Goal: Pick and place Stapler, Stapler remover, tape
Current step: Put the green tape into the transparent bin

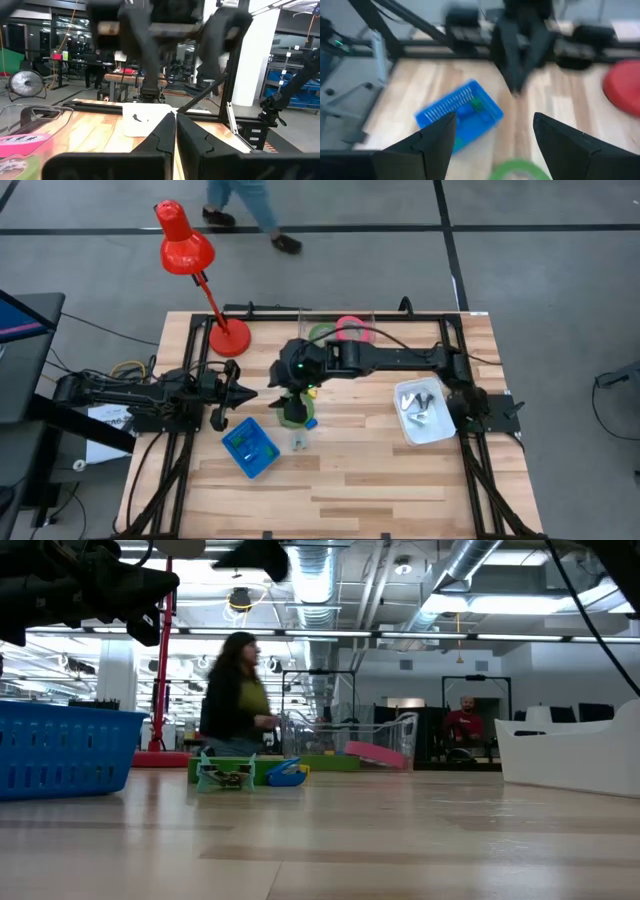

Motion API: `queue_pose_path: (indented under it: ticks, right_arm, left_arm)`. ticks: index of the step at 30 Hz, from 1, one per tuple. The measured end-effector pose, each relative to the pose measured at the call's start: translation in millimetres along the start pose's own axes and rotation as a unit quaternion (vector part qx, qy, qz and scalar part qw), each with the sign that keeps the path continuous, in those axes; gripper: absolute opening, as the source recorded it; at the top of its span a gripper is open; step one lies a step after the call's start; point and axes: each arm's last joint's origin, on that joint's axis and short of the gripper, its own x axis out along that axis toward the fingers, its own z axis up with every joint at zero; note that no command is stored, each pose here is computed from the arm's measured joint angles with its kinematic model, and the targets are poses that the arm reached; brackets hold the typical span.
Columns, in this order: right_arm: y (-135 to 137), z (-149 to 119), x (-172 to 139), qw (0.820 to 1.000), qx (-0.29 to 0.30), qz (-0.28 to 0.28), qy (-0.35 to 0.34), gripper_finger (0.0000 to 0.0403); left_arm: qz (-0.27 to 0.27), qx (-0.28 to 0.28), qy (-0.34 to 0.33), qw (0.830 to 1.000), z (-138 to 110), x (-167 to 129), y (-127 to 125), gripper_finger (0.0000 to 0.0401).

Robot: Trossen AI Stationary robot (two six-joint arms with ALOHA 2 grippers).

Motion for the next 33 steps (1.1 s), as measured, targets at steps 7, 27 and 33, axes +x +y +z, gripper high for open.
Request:
queue_pose_path:
  ticks: [7, 27, 33]
  right_arm:
    - [-4, -43, -25, 0.997, -0.017, -0.071, -0.016, 0.0256]
    - [-9, -130, -72, 0.990, -0.018, -0.127, -0.065, 0.0256]
    - [-11, -172, -74, 0.988, -0.016, -0.133, -0.074, 0.0256]
  left_arm:
    - [0.000, 0.000, 0.000, 1.000, 0, 0, 0, 0.0008]
    - [0.000, 0.000, 0.000, 1.000, 0, 0, 0, 0.0008]
    - [0.000, 0.000, 0.000, 1.000, 0, 0, 0, 0.0008]
